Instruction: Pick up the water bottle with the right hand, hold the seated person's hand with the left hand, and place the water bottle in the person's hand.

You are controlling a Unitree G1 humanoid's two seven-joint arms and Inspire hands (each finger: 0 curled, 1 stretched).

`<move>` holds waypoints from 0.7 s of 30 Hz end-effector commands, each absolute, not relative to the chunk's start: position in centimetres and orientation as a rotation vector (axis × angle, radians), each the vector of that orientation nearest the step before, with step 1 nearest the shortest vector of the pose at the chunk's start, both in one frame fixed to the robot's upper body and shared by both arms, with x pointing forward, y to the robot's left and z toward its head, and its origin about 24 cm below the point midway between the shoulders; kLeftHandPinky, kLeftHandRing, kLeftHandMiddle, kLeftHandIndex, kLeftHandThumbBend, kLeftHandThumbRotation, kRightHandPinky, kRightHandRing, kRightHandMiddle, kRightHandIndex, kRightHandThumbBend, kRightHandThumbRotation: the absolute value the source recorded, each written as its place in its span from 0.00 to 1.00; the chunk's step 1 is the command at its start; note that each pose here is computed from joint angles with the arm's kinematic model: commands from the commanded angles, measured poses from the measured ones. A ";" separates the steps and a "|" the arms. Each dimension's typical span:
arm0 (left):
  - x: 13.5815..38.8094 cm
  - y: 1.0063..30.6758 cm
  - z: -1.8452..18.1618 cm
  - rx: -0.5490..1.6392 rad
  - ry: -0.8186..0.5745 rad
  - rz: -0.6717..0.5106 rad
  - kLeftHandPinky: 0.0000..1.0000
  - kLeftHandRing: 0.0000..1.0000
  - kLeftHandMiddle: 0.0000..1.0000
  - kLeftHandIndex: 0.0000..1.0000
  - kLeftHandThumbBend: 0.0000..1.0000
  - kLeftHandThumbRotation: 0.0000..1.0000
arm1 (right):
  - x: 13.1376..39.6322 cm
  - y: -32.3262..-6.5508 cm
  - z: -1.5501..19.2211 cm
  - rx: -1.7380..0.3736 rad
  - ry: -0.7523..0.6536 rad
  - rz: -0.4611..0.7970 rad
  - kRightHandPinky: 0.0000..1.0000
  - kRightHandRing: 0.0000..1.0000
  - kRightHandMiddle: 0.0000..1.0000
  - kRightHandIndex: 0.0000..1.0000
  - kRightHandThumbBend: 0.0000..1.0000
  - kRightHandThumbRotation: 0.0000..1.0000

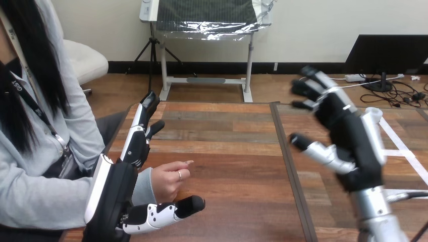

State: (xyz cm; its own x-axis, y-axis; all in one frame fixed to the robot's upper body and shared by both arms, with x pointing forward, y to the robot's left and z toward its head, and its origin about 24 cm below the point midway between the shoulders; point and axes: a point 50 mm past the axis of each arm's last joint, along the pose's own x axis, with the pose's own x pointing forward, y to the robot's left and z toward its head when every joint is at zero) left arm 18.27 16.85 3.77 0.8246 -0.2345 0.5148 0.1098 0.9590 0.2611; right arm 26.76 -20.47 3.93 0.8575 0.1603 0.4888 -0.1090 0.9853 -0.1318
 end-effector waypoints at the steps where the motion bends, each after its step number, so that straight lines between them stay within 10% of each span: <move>1: 19.5 16.8 5.3 0.218 -0.658 -0.185 0.92 1.00 1.00 1.00 1.00 0.53 | 28.8 -21.7 7.6 -0.115 -0.675 0.077 0.74 0.82 0.82 0.86 1.00 0.46; 21: 19.5 16.9 5.3 0.228 -0.663 -0.182 0.92 1.00 1.00 1.00 1.00 0.53 | 30.3 -24.3 9.5 -0.087 -0.697 -0.021 0.67 0.78 0.80 0.85 1.00 0.46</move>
State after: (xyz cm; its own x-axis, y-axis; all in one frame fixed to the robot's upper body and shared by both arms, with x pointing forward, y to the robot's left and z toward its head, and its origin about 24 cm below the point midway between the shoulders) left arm 18.30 16.87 3.80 0.8240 -0.2345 0.5158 0.1095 0.9591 0.2612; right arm 28.66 -24.16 7.02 0.8142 0.0219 0.5802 0.0391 0.9950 -0.0924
